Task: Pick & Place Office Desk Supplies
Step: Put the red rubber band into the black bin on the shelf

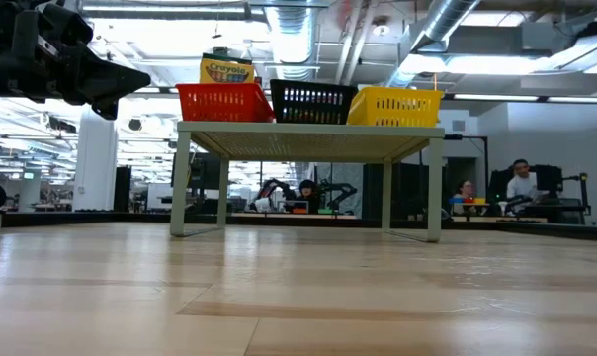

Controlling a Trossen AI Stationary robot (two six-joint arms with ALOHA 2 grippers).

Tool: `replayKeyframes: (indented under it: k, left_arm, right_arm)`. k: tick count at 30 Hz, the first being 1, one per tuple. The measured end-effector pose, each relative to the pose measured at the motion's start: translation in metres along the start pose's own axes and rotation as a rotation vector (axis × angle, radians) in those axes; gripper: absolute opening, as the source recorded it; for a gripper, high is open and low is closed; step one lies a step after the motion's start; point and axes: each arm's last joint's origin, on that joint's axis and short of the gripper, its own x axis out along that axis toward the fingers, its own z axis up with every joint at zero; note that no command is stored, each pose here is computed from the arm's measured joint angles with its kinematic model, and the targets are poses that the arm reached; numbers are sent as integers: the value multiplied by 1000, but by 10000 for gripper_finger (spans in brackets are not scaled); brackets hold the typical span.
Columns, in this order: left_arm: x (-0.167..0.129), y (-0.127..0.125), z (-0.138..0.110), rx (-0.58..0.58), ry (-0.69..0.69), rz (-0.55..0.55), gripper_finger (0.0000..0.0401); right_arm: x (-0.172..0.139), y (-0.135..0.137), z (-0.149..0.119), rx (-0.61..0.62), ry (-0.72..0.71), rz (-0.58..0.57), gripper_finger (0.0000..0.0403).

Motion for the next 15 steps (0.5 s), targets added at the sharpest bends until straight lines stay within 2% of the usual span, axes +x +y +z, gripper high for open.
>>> replayKeyframes:
  k: [5, 8, 15]
  left_arm:
    - [0, 0, 0, 0, 0, 0, 8]
    - [0, 0, -1, 0, 6, 0, 8]
    - [0, 0, -2, 0, 16, 1, 8]
  right_arm:
    - [-13, -49, 43, -81, -165, -220, 1]
    - [-6, -83, 60, -109, -177, -346, 1]
    - [16, -158, 92, -107, -179, -525, 0]
